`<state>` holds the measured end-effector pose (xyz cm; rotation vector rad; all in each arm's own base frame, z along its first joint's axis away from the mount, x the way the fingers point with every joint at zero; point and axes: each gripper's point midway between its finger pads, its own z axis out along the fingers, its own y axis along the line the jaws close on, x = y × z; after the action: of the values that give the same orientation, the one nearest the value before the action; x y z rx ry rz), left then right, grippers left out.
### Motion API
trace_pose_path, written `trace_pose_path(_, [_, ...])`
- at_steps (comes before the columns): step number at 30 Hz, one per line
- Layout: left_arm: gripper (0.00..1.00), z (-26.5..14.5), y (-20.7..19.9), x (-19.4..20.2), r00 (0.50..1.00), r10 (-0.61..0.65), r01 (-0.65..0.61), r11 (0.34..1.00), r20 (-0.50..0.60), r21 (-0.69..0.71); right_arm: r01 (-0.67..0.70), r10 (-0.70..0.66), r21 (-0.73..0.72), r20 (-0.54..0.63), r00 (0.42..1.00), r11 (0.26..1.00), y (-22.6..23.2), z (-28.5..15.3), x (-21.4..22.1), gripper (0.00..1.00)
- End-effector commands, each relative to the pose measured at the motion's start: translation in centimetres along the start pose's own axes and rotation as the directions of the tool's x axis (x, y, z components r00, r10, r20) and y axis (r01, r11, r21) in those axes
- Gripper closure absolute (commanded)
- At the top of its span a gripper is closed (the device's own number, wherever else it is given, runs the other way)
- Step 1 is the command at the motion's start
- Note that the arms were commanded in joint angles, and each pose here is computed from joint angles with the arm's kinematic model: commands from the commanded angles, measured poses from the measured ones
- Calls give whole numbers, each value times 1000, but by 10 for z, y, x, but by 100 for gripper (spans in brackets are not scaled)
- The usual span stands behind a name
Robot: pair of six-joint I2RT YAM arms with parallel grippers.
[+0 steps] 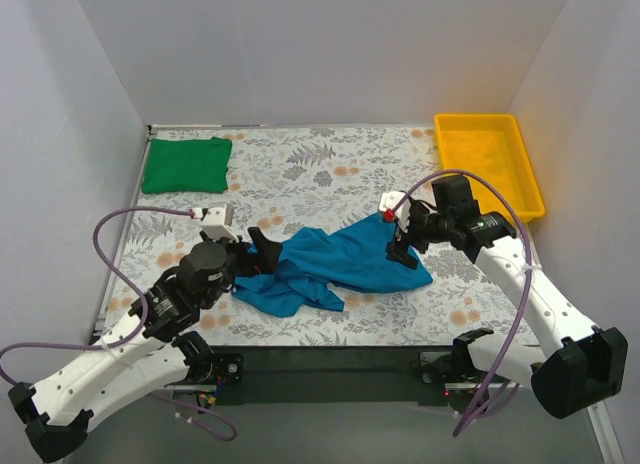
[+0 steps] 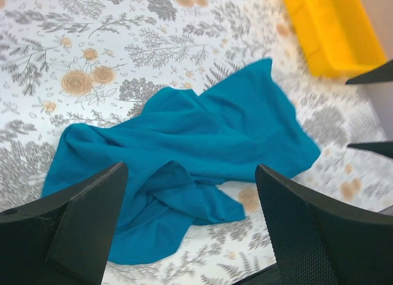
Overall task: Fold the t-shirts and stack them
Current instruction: Flatten the tshirt out
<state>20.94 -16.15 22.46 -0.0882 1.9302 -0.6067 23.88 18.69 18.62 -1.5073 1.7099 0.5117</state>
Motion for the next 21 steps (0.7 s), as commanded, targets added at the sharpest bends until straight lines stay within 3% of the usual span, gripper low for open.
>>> trace_pose_path(1, [15, 7, -16, 10, 951, 304, -294, 947, -63, 128, -2, 1, -7, -27, 1000, 1000, 16, -4, 32, 2])
trace_pose_path(5, [17, 15, -15, 35, 884, 448, -418, 886, -132, 201, -74, 75, 22, -86, 993, 997, 19, -1, 60, 6])
trace_pose_path(9, [17, 17, -11, 49, 839, 530, -489, 834, -125, 254, -172, 173, 20, -99, 980, 985, 20, 6, 76, 13])
trace_pose_path(13, [18, 19, -11, 52, 816, 572, -531, 798, -83, 283, -254, 255, 17, -78, 964, 967, 18, 7, 84, 16])
trace_pose_path(21, [25, 23, 2, 74, 685, 727, -671, 656, -52, 345, -307, 308, -41, 8, 951, 951, 26, 4, 89, 15])
